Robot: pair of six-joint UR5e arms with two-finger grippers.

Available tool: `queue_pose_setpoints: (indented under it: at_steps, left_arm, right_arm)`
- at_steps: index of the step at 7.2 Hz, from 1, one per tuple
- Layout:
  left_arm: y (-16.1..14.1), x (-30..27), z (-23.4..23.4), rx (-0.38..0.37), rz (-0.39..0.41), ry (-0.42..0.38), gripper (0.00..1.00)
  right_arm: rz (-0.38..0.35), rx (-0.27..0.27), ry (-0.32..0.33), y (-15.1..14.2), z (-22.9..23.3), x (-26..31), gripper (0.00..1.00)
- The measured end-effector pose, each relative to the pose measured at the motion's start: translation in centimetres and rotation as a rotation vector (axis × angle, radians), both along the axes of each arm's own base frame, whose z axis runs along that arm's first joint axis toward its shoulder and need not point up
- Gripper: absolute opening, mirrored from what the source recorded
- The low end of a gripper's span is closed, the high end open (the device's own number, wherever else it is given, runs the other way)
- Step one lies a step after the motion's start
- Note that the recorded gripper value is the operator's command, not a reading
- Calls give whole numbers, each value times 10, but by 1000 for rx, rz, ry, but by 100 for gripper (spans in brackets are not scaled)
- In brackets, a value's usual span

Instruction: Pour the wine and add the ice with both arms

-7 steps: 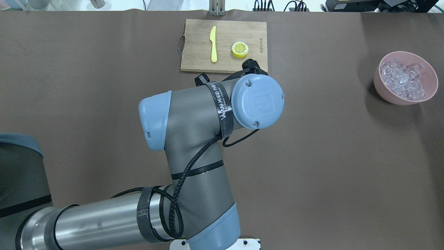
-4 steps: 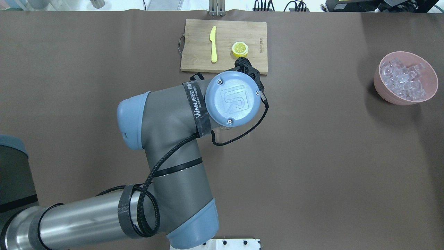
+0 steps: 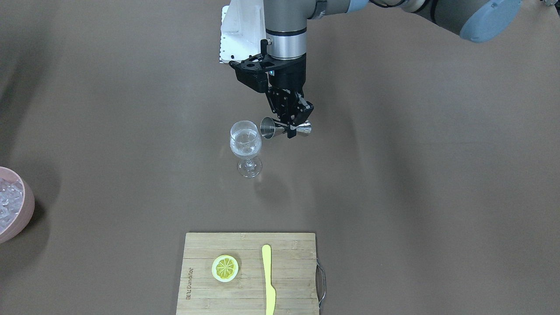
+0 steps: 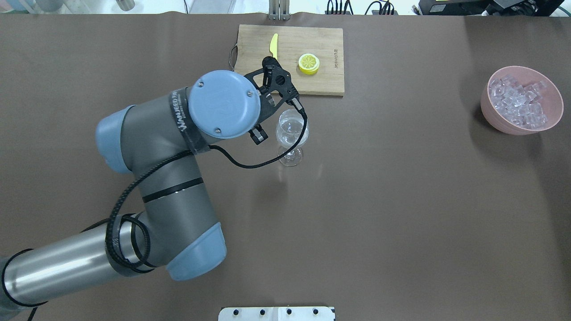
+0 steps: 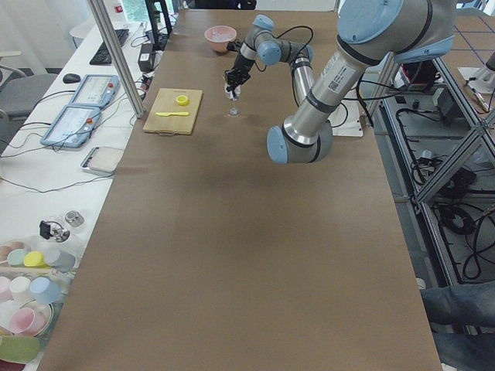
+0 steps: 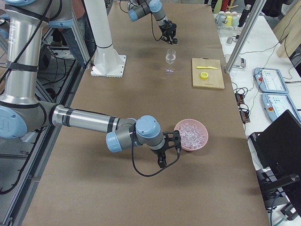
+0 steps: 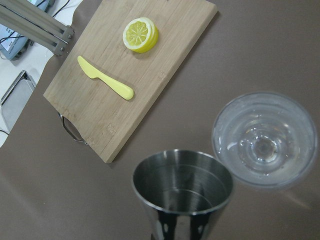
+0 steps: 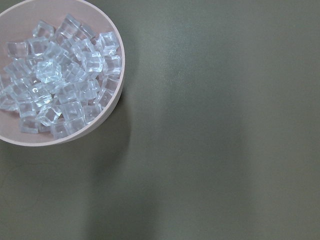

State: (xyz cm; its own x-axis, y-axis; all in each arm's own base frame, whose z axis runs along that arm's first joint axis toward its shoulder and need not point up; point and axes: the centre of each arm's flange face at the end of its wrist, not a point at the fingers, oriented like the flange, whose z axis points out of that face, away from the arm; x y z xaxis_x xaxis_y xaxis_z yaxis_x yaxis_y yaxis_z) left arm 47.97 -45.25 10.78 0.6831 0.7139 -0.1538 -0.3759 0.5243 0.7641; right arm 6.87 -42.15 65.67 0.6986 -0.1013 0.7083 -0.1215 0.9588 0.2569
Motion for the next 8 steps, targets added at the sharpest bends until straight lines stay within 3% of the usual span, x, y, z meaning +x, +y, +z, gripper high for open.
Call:
queue_pose_setpoints:
  at_steps: [3, 6, 8]
  left_arm:
    - [-23, -59, 48, -16, -2, 106, 0]
    - [-40, -121, 109, -37, 0, 193, 0]
    - [-48, -166, 160, -53, -32, 253, 0]
  right_arm:
    - [25, 11, -14, -6, -22, -1, 100]
    - [31, 24, -24, -30, -42, -7, 100]
    - [25, -7, -27, -53, -55, -14, 100]
